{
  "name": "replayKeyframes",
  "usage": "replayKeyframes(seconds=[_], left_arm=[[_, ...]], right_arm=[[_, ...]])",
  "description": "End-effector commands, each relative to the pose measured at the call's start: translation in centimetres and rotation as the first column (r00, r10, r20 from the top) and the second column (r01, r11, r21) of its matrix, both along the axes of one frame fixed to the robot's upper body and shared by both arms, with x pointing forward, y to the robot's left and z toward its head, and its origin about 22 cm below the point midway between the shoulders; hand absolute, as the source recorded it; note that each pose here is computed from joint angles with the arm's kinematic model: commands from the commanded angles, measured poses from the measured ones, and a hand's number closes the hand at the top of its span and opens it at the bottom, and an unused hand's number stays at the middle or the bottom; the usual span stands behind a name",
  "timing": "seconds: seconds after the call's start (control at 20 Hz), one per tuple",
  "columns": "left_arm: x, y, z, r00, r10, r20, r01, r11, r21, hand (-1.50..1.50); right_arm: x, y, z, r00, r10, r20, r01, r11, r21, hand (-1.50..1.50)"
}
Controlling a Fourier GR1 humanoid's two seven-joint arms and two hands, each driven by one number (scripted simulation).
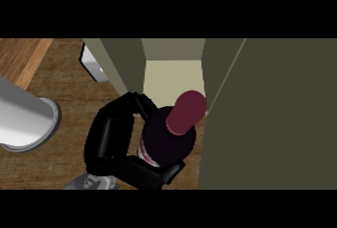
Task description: Pick up the wine, place it into the cabinet and close the cabinet
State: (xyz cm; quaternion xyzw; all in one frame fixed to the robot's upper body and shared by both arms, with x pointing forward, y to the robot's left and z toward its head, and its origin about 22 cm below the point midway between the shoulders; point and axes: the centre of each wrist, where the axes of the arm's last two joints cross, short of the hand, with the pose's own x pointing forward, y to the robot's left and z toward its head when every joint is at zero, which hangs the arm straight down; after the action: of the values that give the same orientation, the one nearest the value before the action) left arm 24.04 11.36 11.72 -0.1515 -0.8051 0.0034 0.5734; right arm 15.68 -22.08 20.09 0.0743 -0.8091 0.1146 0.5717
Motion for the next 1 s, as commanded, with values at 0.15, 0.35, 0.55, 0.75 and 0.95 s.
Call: replayKeyframes(seconds=[0.15,0.35,0.55,0.75,0.95], left_arm=[[1.9,-3.2,2.0,0.999,0.049,0.018,-0.049,0.998,0.025,1.50],[3.0,-3.6,1.9,0.997,0.078,0.011,-0.078,0.997,0.020,1.50],[3.9,-4.7,2.5,0.994,0.105,0.015,-0.105,0.994,0.028,1.50],[5.8,-6.3,2.3,0.988,0.150,0.047,-0.154,0.985,0.081,1.50],[5.8,-6.7,0.2,0.984,0.174,0.031,-0.176,0.983,0.060,1.50]], right_arm=[[-3.6,-1.1,2.2,0.997,0.070,0.027,-0.071,0.997,0.024,-1.50],[-2.9,-1.5,0.2,0.999,0.036,0.034,-0.037,0.999,0.028,-1.50],[-2.7,-0.6,1.2,0.997,0.069,0.042,-0.071,0.997,0.038,-1.50],[-2.4,-0.2,1.4,0.996,0.081,0.035,-0.081,0.996,0.020,-1.50],[-3.2,-0.7,0.7,0.997,0.071,0.033,-0.072,0.997,0.025,-1.50]])
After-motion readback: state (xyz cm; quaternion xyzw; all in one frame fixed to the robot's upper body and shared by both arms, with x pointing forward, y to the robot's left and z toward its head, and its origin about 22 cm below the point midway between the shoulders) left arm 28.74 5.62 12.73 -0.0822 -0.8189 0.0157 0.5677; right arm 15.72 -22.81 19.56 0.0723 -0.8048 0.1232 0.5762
